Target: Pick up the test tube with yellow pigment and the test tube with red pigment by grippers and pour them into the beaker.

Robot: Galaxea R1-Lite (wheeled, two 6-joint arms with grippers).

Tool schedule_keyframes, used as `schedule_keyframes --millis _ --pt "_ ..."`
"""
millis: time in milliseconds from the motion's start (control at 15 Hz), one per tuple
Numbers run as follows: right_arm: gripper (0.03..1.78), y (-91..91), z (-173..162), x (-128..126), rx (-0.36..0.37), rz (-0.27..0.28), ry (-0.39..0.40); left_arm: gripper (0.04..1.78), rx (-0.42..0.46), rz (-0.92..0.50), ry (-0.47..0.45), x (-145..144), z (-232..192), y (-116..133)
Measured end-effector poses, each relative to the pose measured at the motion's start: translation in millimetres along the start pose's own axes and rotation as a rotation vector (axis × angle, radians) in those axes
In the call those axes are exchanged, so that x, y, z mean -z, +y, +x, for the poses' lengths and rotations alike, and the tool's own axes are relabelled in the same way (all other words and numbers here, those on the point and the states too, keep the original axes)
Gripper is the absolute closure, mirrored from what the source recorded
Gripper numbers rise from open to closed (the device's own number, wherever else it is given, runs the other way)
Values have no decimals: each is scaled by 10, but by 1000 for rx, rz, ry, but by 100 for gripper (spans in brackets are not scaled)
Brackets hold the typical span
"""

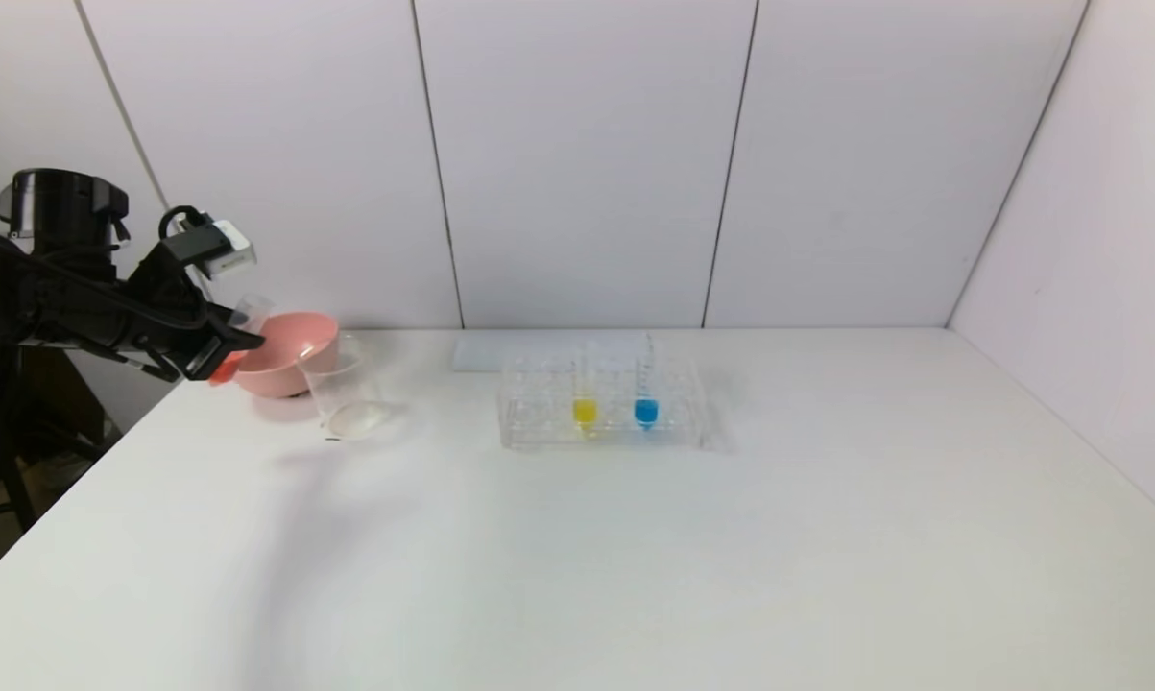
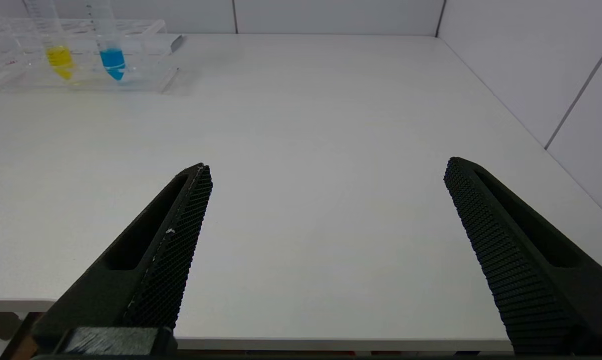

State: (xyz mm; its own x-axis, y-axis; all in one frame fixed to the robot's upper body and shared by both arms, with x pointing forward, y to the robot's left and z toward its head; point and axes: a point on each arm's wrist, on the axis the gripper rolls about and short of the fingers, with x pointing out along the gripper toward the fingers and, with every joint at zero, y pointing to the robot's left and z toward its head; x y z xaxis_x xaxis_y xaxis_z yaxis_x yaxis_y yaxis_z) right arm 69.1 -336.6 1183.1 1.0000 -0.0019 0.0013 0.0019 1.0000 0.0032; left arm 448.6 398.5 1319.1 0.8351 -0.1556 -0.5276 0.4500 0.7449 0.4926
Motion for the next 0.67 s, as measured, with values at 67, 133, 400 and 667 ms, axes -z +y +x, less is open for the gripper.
schedule_keyframes --millis 67,133,400,667 --pt "11 0 0 0 0 0 0 135 1 9 -1 -8 8 7" --pt "11 0 0 0 0 0 0 135 6 20 6 -11 12 13" --pt "11 0 0 0 0 0 0 135 26 31 29 -21 18 14" --pt "11 0 0 0 0 0 0 135 29 54 27 -60 25 10"
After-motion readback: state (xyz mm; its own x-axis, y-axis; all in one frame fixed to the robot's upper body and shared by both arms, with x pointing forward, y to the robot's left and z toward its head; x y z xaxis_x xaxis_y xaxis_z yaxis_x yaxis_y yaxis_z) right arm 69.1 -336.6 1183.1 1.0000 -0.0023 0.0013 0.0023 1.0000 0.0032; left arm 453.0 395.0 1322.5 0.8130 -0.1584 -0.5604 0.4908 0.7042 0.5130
